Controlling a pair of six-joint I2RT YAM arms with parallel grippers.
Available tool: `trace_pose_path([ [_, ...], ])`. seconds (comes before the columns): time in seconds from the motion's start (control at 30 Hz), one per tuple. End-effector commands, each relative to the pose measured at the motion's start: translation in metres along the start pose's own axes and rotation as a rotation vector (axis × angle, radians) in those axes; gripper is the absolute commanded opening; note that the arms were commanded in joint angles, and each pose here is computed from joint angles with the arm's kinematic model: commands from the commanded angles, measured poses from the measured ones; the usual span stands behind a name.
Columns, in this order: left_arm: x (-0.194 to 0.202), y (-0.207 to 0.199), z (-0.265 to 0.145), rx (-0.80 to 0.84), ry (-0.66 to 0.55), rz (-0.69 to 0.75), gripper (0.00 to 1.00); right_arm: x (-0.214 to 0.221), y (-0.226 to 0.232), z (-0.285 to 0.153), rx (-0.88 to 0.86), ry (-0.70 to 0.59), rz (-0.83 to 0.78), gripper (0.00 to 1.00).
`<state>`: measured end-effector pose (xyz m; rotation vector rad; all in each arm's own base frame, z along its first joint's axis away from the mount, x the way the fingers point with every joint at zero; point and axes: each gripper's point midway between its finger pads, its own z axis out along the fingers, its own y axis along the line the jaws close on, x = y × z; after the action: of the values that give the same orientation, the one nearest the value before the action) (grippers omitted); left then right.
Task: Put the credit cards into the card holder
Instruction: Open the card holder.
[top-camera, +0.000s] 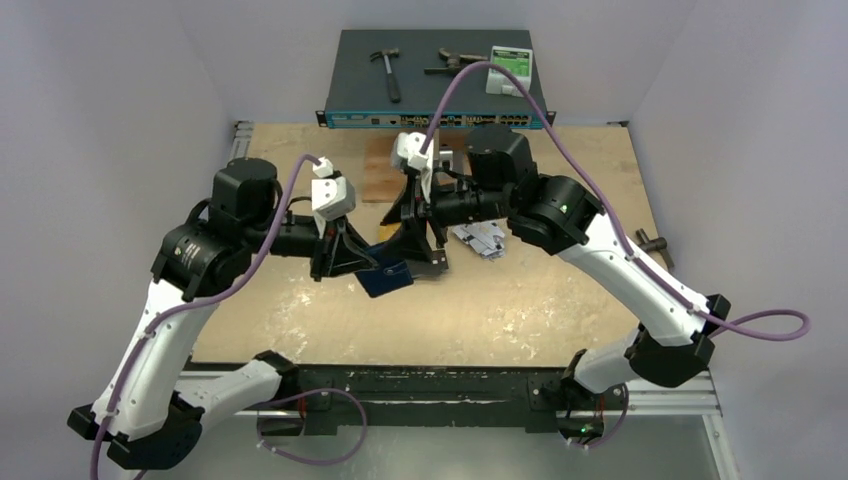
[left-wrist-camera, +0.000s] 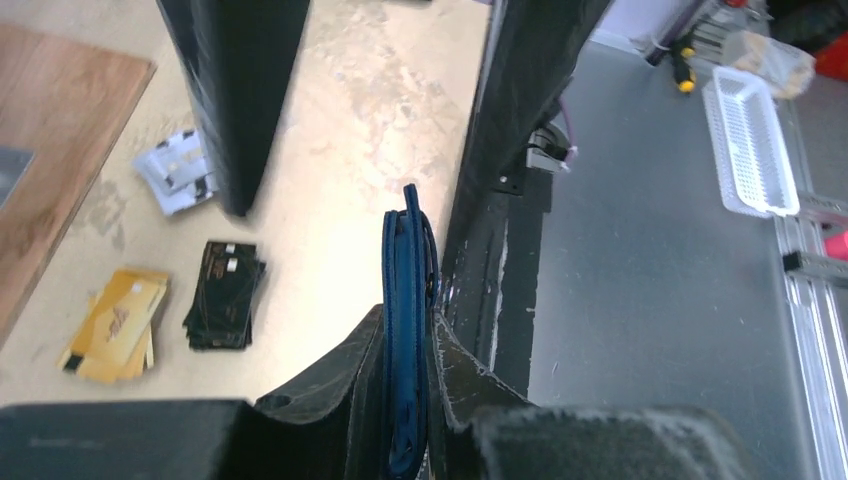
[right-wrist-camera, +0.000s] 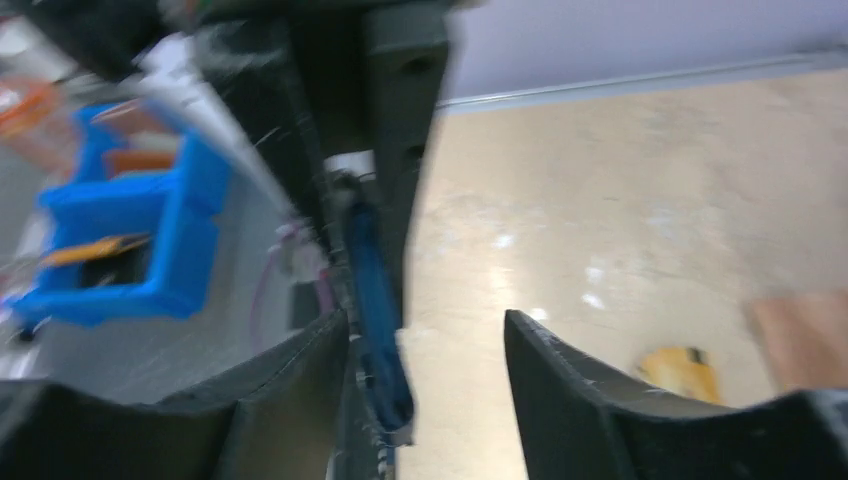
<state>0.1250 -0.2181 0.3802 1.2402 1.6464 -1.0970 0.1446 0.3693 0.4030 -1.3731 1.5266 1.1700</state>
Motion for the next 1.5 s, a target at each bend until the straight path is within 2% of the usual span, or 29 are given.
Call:
trace_pose_path([
  [0.0,-0.019,0.025,-0.007,-0.226,-0.155,-0.125,0.0,-0.059,-0.065,-0.041,0.477,-0.235,0.023,0.63],
  [0.1,-0.027,0.051,-0.022,-0.426,-0.221,-0.195,0.0,-0.064,-0.095,-0.065,0.696,-0.305,0.093,0.71],
  [0.17,-0.037,0.065,-0.038,-0.55,-0.297,-0.196,0.0,-0.064,-0.099,-0.072,0.741,-0.354,0.138,0.76],
  [0.3,-0.057,0.076,-0.06,-0.674,-0.415,-0.175,0.0,-0.048,-0.097,-0.064,0.71,-0.444,0.269,0.79],
  [0.57,-0.053,0.097,-0.063,-0.76,-0.419,-0.131,0.0,-0.043,-0.084,-0.013,0.453,-0.587,0.556,0.74],
  [0.7,-0.048,0.099,-0.064,-0.775,-0.424,-0.146,0.0,-0.058,-0.079,-0.006,0.356,-0.688,0.586,0.72],
  [0.93,-0.05,0.093,-0.062,-0.748,-0.44,-0.172,0.0,-0.061,-0.069,0.015,0.205,-0.711,0.647,0.7],
  [1.07,-0.057,0.084,-0.062,-0.707,-0.467,-0.177,0.0,-0.061,-0.068,0.017,0.176,-0.723,0.681,0.68],
  [1.37,-0.064,0.076,-0.061,-0.668,-0.485,-0.155,0.0,-0.056,-0.068,0.027,0.131,-0.719,0.732,0.51],
  [1.47,-0.068,0.072,-0.062,-0.648,-0.495,-0.148,0.0,-0.051,-0.07,0.03,0.134,-0.713,0.756,0.5],
])
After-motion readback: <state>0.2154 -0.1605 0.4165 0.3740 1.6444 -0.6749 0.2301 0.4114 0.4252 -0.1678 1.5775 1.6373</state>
